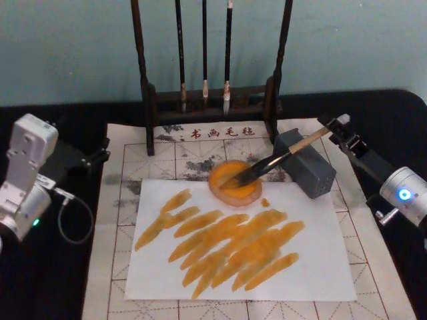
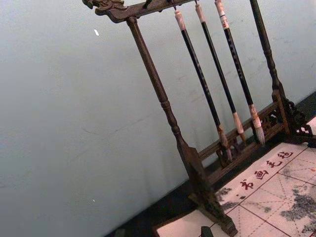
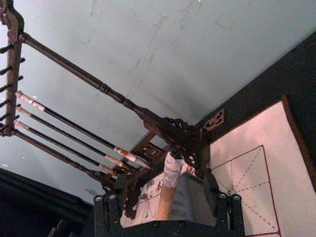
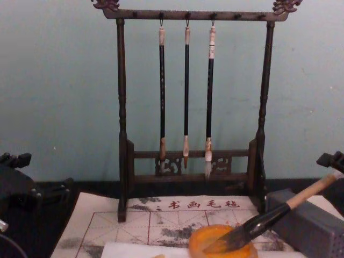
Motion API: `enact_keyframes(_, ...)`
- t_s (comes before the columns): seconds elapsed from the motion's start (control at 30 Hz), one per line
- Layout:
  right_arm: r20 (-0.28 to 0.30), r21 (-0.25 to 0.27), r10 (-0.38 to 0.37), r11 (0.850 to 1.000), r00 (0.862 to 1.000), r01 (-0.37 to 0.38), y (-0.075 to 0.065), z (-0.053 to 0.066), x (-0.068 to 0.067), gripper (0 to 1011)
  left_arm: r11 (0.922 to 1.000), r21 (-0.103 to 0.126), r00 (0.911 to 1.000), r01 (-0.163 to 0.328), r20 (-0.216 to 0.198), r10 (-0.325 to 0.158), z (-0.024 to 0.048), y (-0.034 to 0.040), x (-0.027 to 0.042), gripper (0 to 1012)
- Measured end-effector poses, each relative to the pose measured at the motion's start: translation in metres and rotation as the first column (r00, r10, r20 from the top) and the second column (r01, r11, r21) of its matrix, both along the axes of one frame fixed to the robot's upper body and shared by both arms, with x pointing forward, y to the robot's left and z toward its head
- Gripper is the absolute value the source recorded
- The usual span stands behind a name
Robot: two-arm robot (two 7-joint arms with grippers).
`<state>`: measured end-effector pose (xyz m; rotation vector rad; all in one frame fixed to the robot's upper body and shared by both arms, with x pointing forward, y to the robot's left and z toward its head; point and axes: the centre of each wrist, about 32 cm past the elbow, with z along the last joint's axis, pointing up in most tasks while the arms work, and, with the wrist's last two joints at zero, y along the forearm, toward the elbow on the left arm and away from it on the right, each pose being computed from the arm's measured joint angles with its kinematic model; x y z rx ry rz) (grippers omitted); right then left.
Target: Pick up the brush from the inkstone, write on the paper, then place the brush back to its original position.
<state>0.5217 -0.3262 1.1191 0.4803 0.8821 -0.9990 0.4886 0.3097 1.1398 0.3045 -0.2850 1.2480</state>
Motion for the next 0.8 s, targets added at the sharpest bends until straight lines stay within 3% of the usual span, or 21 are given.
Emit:
enact_keyframes(0.43, 0.001, -0.001, -0.001, 1.0, 1.0, 0.001, 0.0, 0.0002, -0.0001, 989, 1.0, 0.0, 1.0, 0.0, 0.0, 0.0, 0.0, 0.0, 0.0, 1001)
enact_keyframes(0.8, 0.001, -0.002, -0.001, 1.0, 1.0, 0.001, 0.0, 0.0002, -0.0001, 731, 1.0, 0.0, 1.0, 0.0, 0.0, 0.0, 0.0, 0.0, 0.0, 1001)
